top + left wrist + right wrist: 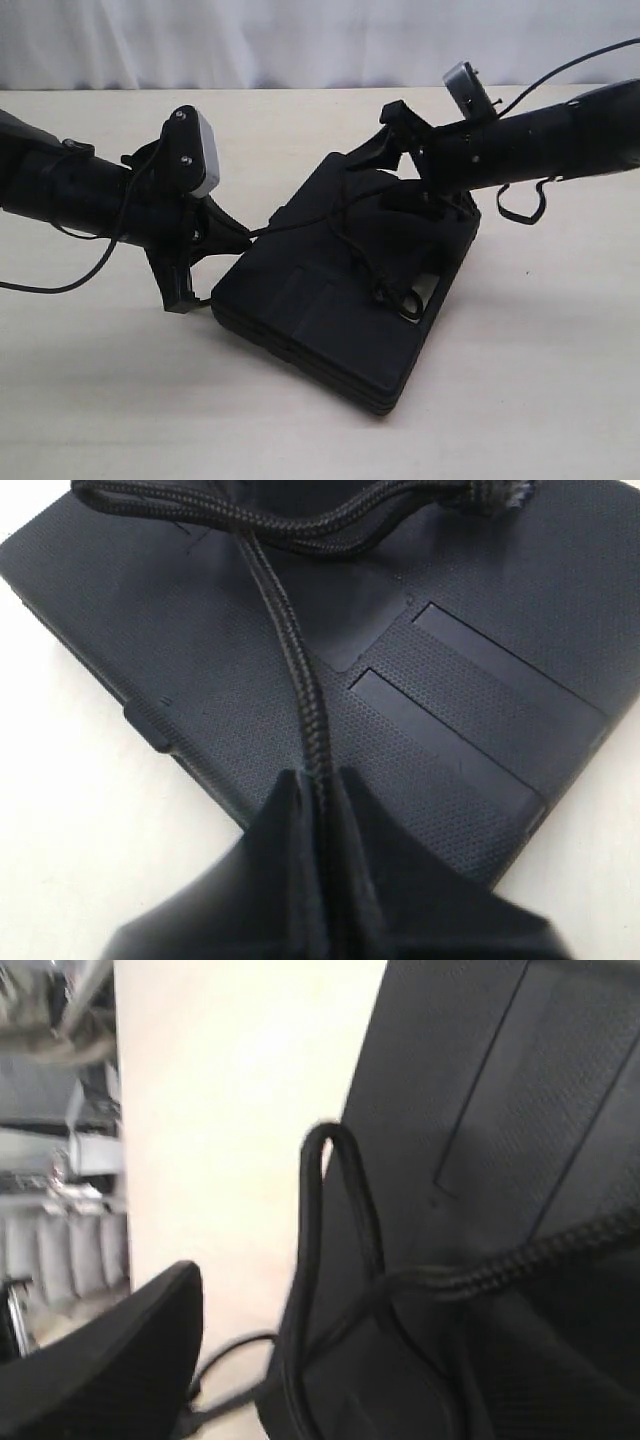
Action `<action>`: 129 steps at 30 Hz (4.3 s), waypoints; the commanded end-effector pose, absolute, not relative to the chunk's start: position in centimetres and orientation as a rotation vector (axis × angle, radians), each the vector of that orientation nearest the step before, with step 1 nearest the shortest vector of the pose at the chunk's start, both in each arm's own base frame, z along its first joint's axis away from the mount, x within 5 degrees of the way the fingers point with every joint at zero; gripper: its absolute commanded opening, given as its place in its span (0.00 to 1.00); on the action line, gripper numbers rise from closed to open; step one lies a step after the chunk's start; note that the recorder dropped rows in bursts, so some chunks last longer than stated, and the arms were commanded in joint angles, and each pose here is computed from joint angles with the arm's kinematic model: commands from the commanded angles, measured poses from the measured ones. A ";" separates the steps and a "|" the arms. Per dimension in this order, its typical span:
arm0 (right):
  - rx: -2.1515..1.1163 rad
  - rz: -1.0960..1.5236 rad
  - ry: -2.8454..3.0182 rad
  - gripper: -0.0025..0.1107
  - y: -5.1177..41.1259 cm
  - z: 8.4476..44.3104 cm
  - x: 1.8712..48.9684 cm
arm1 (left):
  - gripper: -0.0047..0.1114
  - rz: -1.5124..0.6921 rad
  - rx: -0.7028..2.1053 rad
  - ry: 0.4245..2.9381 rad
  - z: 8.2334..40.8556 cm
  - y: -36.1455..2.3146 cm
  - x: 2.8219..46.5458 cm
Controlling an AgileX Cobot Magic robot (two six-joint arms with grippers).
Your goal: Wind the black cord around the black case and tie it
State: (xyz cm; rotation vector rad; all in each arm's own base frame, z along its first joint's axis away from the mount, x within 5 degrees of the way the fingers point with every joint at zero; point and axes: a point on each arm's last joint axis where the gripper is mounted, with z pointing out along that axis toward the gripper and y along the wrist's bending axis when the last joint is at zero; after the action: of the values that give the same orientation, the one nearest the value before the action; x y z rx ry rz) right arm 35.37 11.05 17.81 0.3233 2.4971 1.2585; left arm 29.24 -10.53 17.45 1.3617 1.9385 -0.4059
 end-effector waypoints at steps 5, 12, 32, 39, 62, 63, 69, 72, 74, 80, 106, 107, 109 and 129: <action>0.546 1.224 2.429 0.43 10.8 16.2 36.9 | 0.04 -0.400 1.373 1.914 17.6 -10.6 29.4; 0.495 1.248 2.386 0.06 11.0 16.3 37.1 | 0.12 -0.400 1.368 1.916 17.6 -10.6 29.4; -0.007 1.215 2.041 0.06 11.1 29.3 34.7 | 0.53 -0.607 0.980 1.651 26.7 -12.7 31.0; -0.130 1.252 2.025 0.06 11.5 30.5 33.8 | 0.53 -0.609 0.986 1.764 23.1 -15.1 32.9; -0.066 0.975 2.307 0.64 5.1 30.1 32.3 | 0.04 -0.406 0.905 1.761 26.0 -14.5 34.5; -0.053 0.897 2.368 0.63 4.0 29.9 31.9 | 0.04 -0.373 0.890 1.761 26.5 -14.2 34.4; -0.092 0.403 2.814 0.60 3.0 26.0 28.7 | 0.04 -0.258 0.818 1.758 28.4 -12.5 34.3; -0.084 0.340 2.814 0.60 5.7 22.7 27.5 | 0.04 -0.211 0.719 1.781 29.5 -11.0 34.2; -0.025 0.340 2.779 0.60 6.7 21.1 27.1 | 0.04 -0.203 0.676 1.784 30.1 -10.4 34.2; 0.094 0.356 2.743 0.54 8.6 16.8 27.3 | 0.04 -0.201 0.629 1.770 31.2 -9.6 33.8; 0.359 0.359 2.691 0.06 5.0 15.0 29.5 | 0.04 0.524 -0.008 1.952 32.3 4.0 32.0; 0.347 0.358 2.686 0.06 4.8 15.3 29.6 | 0.04 0.540 -0.029 1.976 31.5 5.0 31.7; 0.308 0.369 2.673 0.06 4.9 15.8 29.9 | 0.04 0.555 -0.056 2.037 29.6 6.5 30.9; 0.252 0.610 2.586 0.06 6.7 18.2 32.3 | 0.04 0.495 -0.321 2.284 21.0 14.8 25.9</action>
State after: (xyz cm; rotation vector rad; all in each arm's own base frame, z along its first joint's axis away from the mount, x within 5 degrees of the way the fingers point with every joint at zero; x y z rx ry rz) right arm 31.43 7.66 17.88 0.1803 2.6553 0.6571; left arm 26.37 13.49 21.57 -0.2586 2.2534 0.4188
